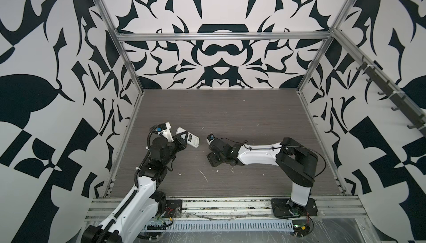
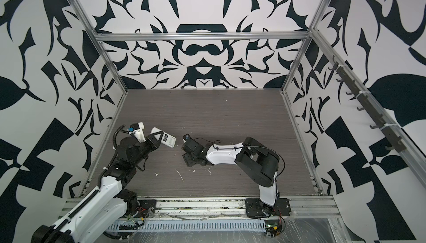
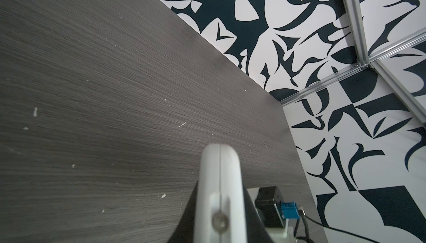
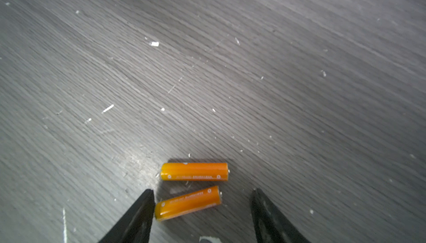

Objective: Load the batteries into the remote control
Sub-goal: 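Lower the open right gripper and close it on one orange battery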

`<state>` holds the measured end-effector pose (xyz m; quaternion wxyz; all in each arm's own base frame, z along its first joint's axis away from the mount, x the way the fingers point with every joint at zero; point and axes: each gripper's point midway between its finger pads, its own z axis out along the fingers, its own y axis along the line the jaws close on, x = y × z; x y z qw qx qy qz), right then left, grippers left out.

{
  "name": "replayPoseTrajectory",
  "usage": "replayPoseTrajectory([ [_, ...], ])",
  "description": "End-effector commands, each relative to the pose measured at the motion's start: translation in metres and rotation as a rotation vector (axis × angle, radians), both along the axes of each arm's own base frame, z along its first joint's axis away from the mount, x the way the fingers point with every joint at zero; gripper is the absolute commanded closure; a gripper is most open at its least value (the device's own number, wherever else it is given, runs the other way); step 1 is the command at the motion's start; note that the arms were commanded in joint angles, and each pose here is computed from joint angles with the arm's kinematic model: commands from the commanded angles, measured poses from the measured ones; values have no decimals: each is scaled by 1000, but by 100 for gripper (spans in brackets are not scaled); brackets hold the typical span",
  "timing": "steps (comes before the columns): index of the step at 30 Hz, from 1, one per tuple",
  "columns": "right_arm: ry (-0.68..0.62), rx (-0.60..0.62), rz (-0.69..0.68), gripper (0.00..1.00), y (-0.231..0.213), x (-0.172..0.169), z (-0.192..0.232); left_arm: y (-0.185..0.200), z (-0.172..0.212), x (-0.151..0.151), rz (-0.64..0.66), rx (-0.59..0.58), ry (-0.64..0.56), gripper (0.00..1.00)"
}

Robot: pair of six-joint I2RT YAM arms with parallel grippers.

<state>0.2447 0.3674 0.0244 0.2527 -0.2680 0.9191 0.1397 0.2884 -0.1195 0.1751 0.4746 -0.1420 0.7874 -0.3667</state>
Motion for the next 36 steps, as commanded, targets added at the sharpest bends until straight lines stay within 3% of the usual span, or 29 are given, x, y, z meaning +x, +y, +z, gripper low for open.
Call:
replayPoseTrajectory([
  [1, -29, -8, -1, 31, 2, 4, 13, 1, 0, -1, -2, 1, -21, 92],
  [10, -34, -25, -7, 37, -7, 1, 16, 0, 0, -1, -7, -6, -25, 92],
  [36, -67, -91, -39, 68, -32, 8, 18, -1, 2, -3, -18, -18, -33, 92],
])
